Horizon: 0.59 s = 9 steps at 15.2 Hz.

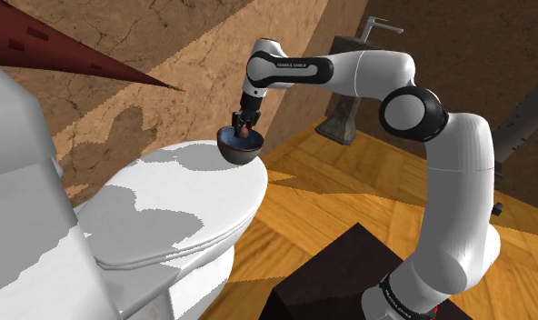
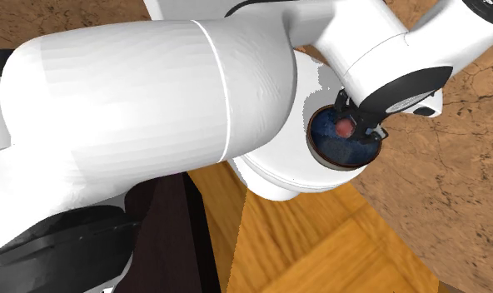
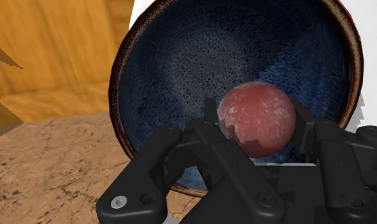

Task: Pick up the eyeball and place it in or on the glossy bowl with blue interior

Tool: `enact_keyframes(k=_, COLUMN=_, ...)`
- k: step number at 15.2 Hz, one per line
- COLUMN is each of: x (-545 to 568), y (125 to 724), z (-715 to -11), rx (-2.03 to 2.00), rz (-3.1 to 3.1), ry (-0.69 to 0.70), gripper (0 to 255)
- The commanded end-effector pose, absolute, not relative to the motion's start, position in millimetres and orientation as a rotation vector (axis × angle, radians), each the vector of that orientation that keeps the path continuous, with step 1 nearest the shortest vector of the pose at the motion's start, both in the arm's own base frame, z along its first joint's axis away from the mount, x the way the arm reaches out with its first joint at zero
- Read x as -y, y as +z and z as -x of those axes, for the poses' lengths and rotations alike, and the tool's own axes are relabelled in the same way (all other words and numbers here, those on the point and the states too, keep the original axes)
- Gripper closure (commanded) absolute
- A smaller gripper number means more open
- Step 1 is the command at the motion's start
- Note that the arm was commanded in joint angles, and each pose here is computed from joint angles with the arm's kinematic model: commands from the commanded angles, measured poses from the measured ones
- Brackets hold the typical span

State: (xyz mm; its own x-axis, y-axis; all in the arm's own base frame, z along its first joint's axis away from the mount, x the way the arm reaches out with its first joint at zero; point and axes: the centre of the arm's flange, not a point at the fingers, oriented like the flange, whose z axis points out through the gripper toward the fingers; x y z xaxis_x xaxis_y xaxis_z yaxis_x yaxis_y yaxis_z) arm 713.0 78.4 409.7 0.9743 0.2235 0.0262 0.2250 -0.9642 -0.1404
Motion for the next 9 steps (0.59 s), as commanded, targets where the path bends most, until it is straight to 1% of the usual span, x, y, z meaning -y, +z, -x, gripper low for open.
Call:
enact_keyframes(k=1, x=-77.9, y=407.5, z=-713.7, rx=0.34, rz=2.979, ry=-0.016, gripper=255)
enact_keyframes(k=7, x=-77.9, y=407.5, z=-713.7, rx=0.34, rz=2.979, ry=-0.016, gripper=255)
enact_keyframes(k=8, x=-77.9, y=407.5, z=-713.7, rx=0.34, rz=2.979, ry=-0.016, gripper=0)
enact_keyframes(k=9, x=-77.8, y=407.5, z=-713.7, rx=0.34, rz=2.979, ry=-0.016, gripper=0)
